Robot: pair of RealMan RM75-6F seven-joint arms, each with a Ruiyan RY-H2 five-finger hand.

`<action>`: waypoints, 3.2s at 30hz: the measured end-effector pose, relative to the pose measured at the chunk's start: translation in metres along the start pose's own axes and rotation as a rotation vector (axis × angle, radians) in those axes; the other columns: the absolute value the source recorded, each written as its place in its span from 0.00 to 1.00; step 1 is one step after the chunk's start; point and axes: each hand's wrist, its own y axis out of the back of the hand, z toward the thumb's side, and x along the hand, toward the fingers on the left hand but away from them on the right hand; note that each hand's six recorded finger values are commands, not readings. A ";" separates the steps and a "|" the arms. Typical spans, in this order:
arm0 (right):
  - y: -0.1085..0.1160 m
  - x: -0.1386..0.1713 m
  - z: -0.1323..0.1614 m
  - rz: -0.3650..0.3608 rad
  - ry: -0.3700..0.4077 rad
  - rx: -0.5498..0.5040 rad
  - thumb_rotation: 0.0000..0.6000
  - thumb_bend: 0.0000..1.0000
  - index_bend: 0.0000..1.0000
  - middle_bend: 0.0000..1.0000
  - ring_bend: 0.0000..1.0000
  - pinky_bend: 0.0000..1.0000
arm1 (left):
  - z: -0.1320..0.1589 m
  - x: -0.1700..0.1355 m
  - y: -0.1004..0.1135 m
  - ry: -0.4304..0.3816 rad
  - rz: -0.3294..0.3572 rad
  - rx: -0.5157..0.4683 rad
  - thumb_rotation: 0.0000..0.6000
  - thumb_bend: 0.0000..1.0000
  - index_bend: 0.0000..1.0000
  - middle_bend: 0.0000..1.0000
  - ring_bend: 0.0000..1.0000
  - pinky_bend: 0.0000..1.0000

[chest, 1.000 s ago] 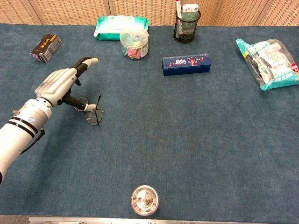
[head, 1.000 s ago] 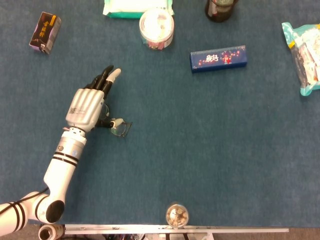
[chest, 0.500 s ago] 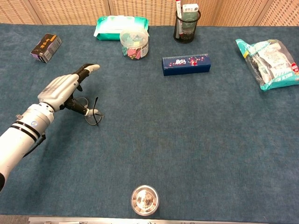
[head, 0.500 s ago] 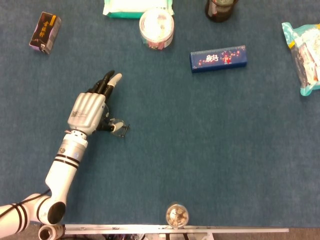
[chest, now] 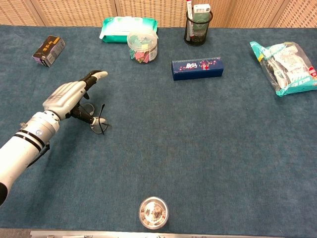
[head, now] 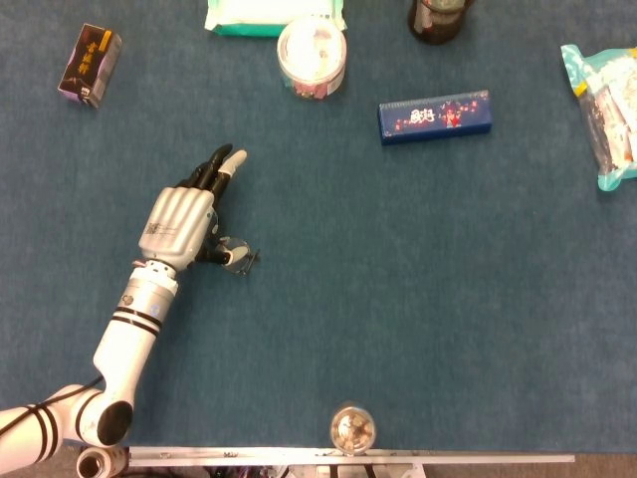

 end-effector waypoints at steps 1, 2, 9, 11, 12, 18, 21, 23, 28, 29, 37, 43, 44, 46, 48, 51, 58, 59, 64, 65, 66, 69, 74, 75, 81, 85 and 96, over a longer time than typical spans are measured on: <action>0.000 0.000 0.000 0.001 0.000 -0.001 1.00 0.22 0.43 0.39 0.34 0.58 | 0.000 0.000 0.001 0.001 0.002 -0.001 1.00 0.04 0.00 0.00 0.13 0.32; -0.001 -0.001 0.000 0.001 0.001 -0.002 1.00 0.22 0.43 0.39 0.34 0.58 | 0.000 0.000 0.002 0.001 0.007 -0.001 1.00 0.04 0.00 0.00 0.13 0.32; 0.001 -0.005 0.002 -0.009 0.013 -0.011 1.00 0.22 0.43 0.39 0.34 0.58 | -0.002 -0.002 0.028 0.006 0.080 0.008 1.00 0.04 0.00 0.00 0.13 0.32; 0.001 -0.007 0.004 -0.013 0.020 -0.016 1.00 0.22 0.44 0.39 0.34 0.58 | -0.003 -0.004 0.039 0.009 0.108 0.021 1.00 0.04 0.00 0.00 0.13 0.32; 0.002 -0.007 0.005 -0.014 0.024 -0.018 1.00 0.22 0.44 0.39 0.34 0.58 | -0.003 -0.005 0.044 0.011 0.119 0.027 1.00 0.04 0.00 0.00 0.13 0.32; 0.005 -0.011 0.014 -0.027 0.058 -0.028 1.00 0.22 0.43 0.39 0.34 0.58 | -0.005 -0.015 0.072 0.028 0.182 0.056 1.00 0.04 0.00 0.00 0.13 0.32; 0.008 -0.013 0.018 -0.034 0.071 -0.028 1.00 0.22 0.44 0.39 0.34 0.58 | -0.008 -0.024 0.087 0.043 0.215 0.063 1.00 0.04 0.00 0.00 0.13 0.32; 0.011 -0.014 0.021 -0.037 0.081 -0.026 1.00 0.22 0.43 0.39 0.34 0.58 | -0.010 -0.031 0.096 0.060 0.233 0.056 1.00 0.04 0.00 0.00 0.13 0.32; 0.016 -0.017 0.027 -0.041 0.100 -0.026 1.00 0.22 0.43 0.39 0.34 0.58 | -0.011 -0.047 0.114 0.094 0.258 -0.003 1.00 0.04 0.00 0.00 0.13 0.28; 0.016 -0.018 0.028 -0.041 0.103 -0.027 1.00 0.22 0.43 0.39 0.34 0.58 | -0.011 -0.052 0.118 0.101 0.264 -0.018 1.00 0.04 0.00 0.00 0.12 0.27; 0.017 -0.019 0.031 -0.041 0.113 -0.035 1.00 0.22 0.43 0.39 0.34 0.58 | -0.001 -0.076 0.126 0.107 0.257 -0.057 1.00 0.04 0.00 0.00 0.07 0.20; 0.018 -0.017 0.031 -0.044 0.113 -0.043 1.00 0.22 0.44 0.39 0.34 0.58 | 0.014 -0.084 0.116 0.087 0.221 -0.061 1.00 0.03 0.00 0.00 0.05 0.18; 0.018 -0.017 0.030 -0.045 0.112 -0.044 1.00 0.22 0.44 0.39 0.34 0.58 | 0.018 -0.085 0.113 0.081 0.211 -0.065 1.00 0.03 0.00 0.00 0.05 0.18; 0.019 -0.017 0.029 -0.045 0.111 -0.045 1.00 0.22 0.43 0.39 0.34 0.58 | 0.022 -0.086 0.109 0.075 0.199 -0.068 1.00 0.03 0.00 0.00 0.05 0.18; 0.019 -0.016 0.029 -0.045 0.112 -0.047 1.00 0.22 0.43 0.39 0.34 0.58 | 0.027 -0.086 0.104 0.066 0.187 -0.074 1.00 0.03 0.00 0.00 0.05 0.18; 0.020 -0.015 0.028 -0.046 0.110 -0.052 1.00 0.22 0.43 0.39 0.34 0.58 | 0.036 -0.087 0.100 0.049 0.175 -0.083 1.00 0.03 0.00 0.00 0.05 0.18; 0.021 -0.012 0.025 -0.049 0.108 -0.062 1.00 0.22 0.44 0.39 0.34 0.58 | 0.052 -0.085 0.093 0.016 0.156 -0.092 1.00 0.03 0.00 0.00 0.05 0.18; 0.021 -0.012 0.025 -0.049 0.108 -0.064 1.00 0.22 0.43 0.39 0.34 0.58 | 0.055 -0.085 0.091 0.011 0.153 -0.093 1.00 0.03 0.00 0.00 0.05 0.18; 0.022 -0.011 0.023 -0.052 0.109 -0.078 1.00 0.22 0.43 0.39 0.34 0.58 | 0.066 -0.083 0.085 -0.004 0.138 -0.109 1.00 0.03 0.00 0.00 0.05 0.18; 0.022 -0.011 0.022 -0.052 0.110 -0.082 1.00 0.22 0.43 0.39 0.34 0.58 | 0.069 -0.083 0.083 -0.007 0.133 -0.113 1.00 0.03 0.00 0.00 0.05 0.18; 0.022 -0.010 0.022 -0.052 0.110 -0.086 1.00 0.22 0.43 0.39 0.34 0.58 | 0.071 -0.082 0.081 -0.009 0.130 -0.116 1.00 0.03 0.00 0.00 0.05 0.18; 0.023 -0.009 0.019 -0.052 0.109 -0.094 1.00 0.22 0.44 0.39 0.34 0.58 | 0.077 -0.080 0.076 -0.014 0.121 -0.123 1.00 0.03 0.00 0.00 0.05 0.18; 0.025 -0.007 0.015 -0.055 0.106 -0.104 1.00 0.22 0.44 0.39 0.34 0.58 | 0.085 -0.074 0.069 -0.025 0.107 -0.122 1.00 0.03 0.00 0.00 0.05 0.18; 0.025 -0.007 0.014 -0.055 0.105 -0.104 1.00 0.22 0.44 0.39 0.34 0.58 | 0.086 -0.073 0.068 -0.027 0.106 -0.120 1.00 0.03 0.00 0.00 0.05 0.18; 0.025 -0.006 0.012 -0.054 0.100 -0.107 1.00 0.22 0.43 0.39 0.34 0.58 | 0.090 -0.067 0.065 -0.036 0.103 -0.114 1.00 0.03 0.00 0.00 0.05 0.18; 0.025 -0.006 0.012 -0.054 0.100 -0.110 1.00 0.22 0.43 0.39 0.34 0.58 | 0.092 -0.066 0.065 -0.042 0.104 -0.117 1.00 0.03 0.00 0.00 0.05 0.18; 0.022 -0.007 0.014 -0.048 0.106 -0.120 1.00 0.22 0.43 0.39 0.34 0.58 | 0.097 -0.064 0.066 -0.046 0.118 -0.123 1.00 0.03 0.00 0.00 0.05 0.18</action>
